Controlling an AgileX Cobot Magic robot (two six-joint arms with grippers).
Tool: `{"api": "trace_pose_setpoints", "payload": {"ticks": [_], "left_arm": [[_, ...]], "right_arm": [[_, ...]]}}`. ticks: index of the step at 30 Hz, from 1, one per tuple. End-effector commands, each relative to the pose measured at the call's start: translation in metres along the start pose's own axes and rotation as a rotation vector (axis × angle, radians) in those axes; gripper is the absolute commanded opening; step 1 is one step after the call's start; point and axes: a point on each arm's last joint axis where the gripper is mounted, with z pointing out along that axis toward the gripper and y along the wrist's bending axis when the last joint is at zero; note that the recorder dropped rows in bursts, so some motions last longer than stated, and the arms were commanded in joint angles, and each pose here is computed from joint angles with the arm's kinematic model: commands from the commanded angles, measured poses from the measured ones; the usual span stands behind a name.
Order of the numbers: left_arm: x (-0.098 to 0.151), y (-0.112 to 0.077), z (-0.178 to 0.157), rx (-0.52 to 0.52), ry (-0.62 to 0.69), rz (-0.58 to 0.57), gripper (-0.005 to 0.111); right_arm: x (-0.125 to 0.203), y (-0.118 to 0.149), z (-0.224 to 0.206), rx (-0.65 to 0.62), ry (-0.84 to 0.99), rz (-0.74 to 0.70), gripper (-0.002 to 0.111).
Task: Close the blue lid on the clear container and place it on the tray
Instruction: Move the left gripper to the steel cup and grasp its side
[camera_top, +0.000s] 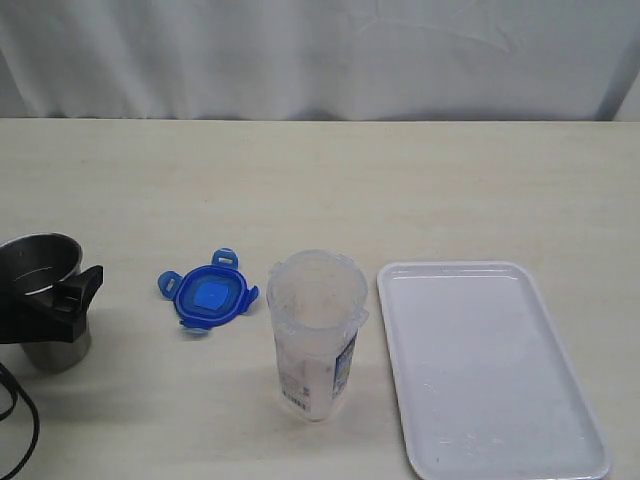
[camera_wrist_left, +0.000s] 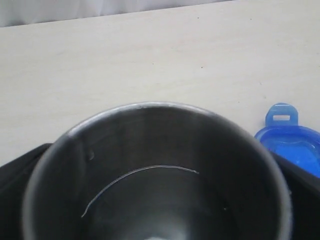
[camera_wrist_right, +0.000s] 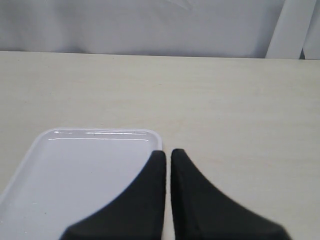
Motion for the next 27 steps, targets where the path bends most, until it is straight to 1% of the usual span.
{"api": "trace_pose_setpoints", "payload": {"ticks": [1,8,14,17,27], "left_arm": [[-0.004,0.001,0.001,-0.005,-0.040,-0.007,0.105],[-0.002,0.000,0.001,0.011,-0.010,0.003,0.105],[0.007,-0.001,0.000,0.017,0.088,0.006,0.105],[0.010,-0.001,0.000,0.017,0.114,0.008,0.105],[0.011,-0.001,0.000,0.018,0.132,0.009,0.105]], "right_arm": [[0.001,0.000,0.000,-0.001,-0.003,-0.003,0.004],[0.001,0.000,0.000,-0.001,-0.003,-0.003,0.004],[0.001,0.000,0.000,-0.001,-0.003,-0.003,0.004],[0.001,0.000,0.000,-0.001,-0.003,-0.003,0.004],[0.001,0.000,0.000,-0.001,-0.003,-0.003,0.004]]}}
